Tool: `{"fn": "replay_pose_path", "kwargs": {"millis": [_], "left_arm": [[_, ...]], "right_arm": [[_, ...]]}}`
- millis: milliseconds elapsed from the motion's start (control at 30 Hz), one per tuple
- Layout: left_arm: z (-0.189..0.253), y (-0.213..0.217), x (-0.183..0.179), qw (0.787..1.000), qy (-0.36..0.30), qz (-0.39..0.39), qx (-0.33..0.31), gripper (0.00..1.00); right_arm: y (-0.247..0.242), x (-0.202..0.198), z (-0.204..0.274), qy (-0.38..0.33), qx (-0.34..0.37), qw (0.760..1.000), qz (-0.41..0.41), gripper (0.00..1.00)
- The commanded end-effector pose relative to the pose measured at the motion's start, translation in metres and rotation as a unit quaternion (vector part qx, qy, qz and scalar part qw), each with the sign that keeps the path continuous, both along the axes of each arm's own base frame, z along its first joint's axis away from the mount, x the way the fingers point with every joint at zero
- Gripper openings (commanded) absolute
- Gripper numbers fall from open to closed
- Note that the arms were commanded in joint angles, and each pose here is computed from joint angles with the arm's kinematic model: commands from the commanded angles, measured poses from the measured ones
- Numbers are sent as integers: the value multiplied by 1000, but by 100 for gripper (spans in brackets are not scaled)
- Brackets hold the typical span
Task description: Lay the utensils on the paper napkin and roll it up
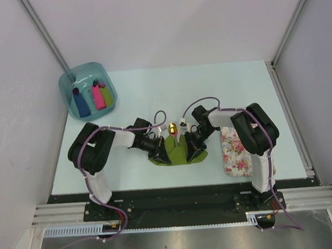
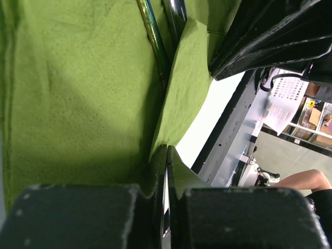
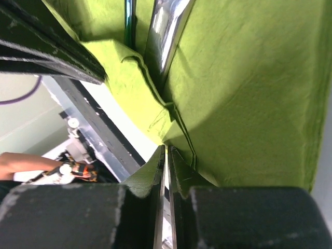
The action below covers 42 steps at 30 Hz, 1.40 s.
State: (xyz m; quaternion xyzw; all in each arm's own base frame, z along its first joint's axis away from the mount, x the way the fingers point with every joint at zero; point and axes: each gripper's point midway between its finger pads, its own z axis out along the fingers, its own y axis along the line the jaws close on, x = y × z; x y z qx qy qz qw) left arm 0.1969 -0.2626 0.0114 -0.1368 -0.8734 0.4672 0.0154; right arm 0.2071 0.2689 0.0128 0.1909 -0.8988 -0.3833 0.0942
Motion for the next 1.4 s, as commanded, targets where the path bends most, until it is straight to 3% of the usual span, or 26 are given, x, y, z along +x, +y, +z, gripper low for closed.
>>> {"fn": "replay_pose_path", "kwargs": {"millis": [0,433,667,833,1033,1200,1367], "left_arm": [[-16,13,-2,999,-5,12,37,3],[-15,13,-2,999,-4,18,36,0],[-11,11,-1,999,-13,18,27,0],[-6,8,1,999,-22,24,12,0],[-5,8,2,999,-31,27,8,0],[-8,8,2,999,-27,27,10,0],[-8,8,3,999,-25,27,12,0]], "right_arm": [[-24,2,-10,-47,-57,997,24,11],[-49,-11,-3,-38,-74,996,30,15],[-26,18,44,-50,20,998,-29,22],[1,27,67,-68,79,994,-28,23],[12,21,38,-46,55,997,-11,20],[-5,21,4,-50,-13,999,-6,20],[-21,32,11,-74,-31,997,-22,21]]}}
